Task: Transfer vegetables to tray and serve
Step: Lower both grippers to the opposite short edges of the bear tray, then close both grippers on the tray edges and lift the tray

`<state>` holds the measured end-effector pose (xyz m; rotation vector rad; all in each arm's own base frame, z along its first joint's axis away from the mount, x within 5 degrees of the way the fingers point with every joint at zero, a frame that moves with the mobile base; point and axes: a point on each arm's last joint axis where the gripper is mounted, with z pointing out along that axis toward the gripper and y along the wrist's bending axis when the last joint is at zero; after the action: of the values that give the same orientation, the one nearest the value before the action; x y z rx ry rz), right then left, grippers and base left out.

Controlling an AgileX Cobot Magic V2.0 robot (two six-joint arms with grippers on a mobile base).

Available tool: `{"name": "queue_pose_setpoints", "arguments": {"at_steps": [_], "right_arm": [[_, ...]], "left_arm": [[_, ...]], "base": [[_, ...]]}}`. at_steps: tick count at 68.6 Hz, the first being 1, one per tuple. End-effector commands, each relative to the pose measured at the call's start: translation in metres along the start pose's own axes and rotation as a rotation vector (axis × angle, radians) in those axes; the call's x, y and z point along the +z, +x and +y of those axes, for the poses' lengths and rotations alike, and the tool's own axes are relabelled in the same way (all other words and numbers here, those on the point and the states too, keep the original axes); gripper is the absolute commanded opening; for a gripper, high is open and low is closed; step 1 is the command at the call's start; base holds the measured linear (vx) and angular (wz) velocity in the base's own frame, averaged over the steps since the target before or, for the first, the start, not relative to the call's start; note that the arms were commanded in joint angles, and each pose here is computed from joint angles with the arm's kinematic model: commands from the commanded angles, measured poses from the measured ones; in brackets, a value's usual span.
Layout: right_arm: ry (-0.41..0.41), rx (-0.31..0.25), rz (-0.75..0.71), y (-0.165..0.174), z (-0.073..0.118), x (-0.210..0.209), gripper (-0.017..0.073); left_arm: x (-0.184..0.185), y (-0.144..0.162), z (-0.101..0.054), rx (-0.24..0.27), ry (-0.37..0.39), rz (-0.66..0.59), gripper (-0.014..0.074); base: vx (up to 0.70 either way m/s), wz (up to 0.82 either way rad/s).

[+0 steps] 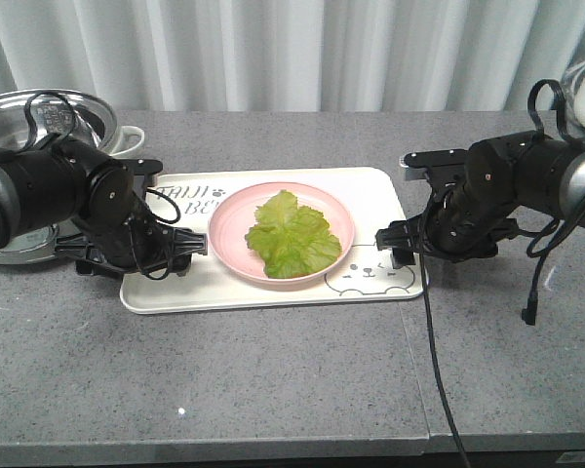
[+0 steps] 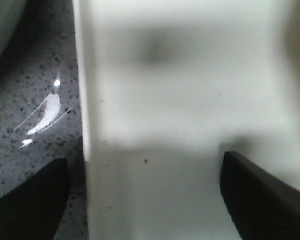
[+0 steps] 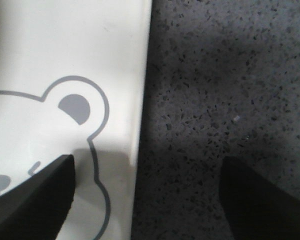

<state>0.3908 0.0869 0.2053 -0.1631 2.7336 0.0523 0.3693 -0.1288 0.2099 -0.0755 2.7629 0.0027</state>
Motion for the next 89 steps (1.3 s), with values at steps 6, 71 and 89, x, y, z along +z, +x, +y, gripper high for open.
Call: {"name": "queue_pose_setpoints", "arguments": {"at_steps": [6, 71, 89], "right_arm": [[-0.006, 0.002, -0.068, -0.0102, -0.0005, -0.0184, 0.0578], [-0.016, 0.023, -0.040, -0.0078, 0.0004, -0.0162, -0.0008], [-0.015, 0.023, -0.039, -0.0077, -0.0001, -0.0171, -0.0007]], "left_arm": [[-0.0130, -0.0056, -0.0016, -0.009, 0.018, -0.043, 0.0585], [-0.0130, -0.0051, -0.0013, -0.006, 0.014, -0.038, -0.0008], [-0.0179, -0.0052, -0.0022, 0.007, 0.020, -0.048, -0.0008]], "base": [[0.00, 0.00], [0.00, 0.00], [0.00, 0.00]]}}
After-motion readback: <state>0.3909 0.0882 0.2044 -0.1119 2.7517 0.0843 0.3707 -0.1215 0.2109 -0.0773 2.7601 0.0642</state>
